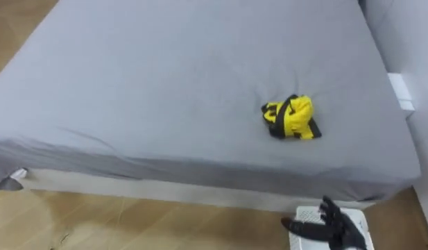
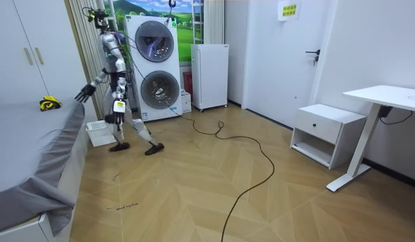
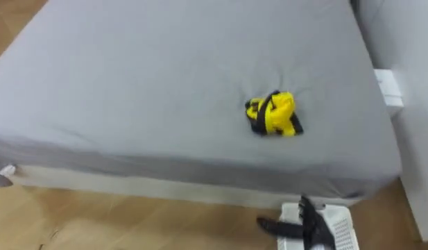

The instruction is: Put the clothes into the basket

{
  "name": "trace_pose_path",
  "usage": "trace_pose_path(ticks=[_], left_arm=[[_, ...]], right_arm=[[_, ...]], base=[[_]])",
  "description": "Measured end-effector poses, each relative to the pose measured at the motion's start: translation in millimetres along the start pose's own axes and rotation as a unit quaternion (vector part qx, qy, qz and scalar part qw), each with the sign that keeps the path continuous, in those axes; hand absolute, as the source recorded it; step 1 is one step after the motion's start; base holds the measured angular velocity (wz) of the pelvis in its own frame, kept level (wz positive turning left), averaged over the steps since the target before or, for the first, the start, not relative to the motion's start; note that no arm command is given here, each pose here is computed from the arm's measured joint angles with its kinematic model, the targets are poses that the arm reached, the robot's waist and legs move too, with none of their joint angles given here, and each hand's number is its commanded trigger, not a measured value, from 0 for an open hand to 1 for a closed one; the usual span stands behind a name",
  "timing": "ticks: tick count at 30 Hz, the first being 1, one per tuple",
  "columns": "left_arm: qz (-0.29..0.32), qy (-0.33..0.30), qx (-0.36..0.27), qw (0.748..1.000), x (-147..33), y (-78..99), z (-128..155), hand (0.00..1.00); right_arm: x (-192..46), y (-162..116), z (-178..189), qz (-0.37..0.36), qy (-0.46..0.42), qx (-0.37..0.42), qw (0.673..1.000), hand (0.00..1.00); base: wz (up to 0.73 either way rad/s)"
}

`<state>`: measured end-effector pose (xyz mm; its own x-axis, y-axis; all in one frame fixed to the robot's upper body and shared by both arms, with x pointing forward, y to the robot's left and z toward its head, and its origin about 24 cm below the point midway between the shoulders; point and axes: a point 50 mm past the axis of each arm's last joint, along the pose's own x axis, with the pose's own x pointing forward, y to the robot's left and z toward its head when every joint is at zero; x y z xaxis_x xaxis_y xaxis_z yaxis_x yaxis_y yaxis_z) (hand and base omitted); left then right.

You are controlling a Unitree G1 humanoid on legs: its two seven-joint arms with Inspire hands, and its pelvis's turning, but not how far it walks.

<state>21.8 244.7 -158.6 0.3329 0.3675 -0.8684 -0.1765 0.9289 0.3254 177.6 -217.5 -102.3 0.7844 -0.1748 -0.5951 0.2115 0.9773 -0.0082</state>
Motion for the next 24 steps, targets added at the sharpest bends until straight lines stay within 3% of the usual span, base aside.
trace_pose_path(ticks=[4,6,9,15,24], left_arm=[[0.005,0.032,0.005,0.999,-4.7,0.5,-16,0.0],[-0.003,0.023,-0.005,1.0,-4.6,-9.8,-10,0.0],[-0.002,0.006,-0.014,1.0,-2.7,-10.9,0,0.0],[0.012,0.016,-0.016,1.0,-4.5,-7.2,-7,0.0],[0.017,0.038,-0.013,0.999,-1.8,-3.8,-10,0.0]], right_arm=[[0,6,11,0.01,-0.024,-0.003,1.0,0.0],[1,6,19,0.004,-0.04,-0.007,0.999,0.0],[0,6,23,-0.005,-0.051,-0.004,0.999,0.0],[-2,8,23,-0.019,-0.055,-0.017,0.998,0.0],[-4,12,34,-0.039,-0.086,-0.048,0.994,0.0]], base=[[0.2],[0.2],[0.05],[-0.59],[-0.13]])
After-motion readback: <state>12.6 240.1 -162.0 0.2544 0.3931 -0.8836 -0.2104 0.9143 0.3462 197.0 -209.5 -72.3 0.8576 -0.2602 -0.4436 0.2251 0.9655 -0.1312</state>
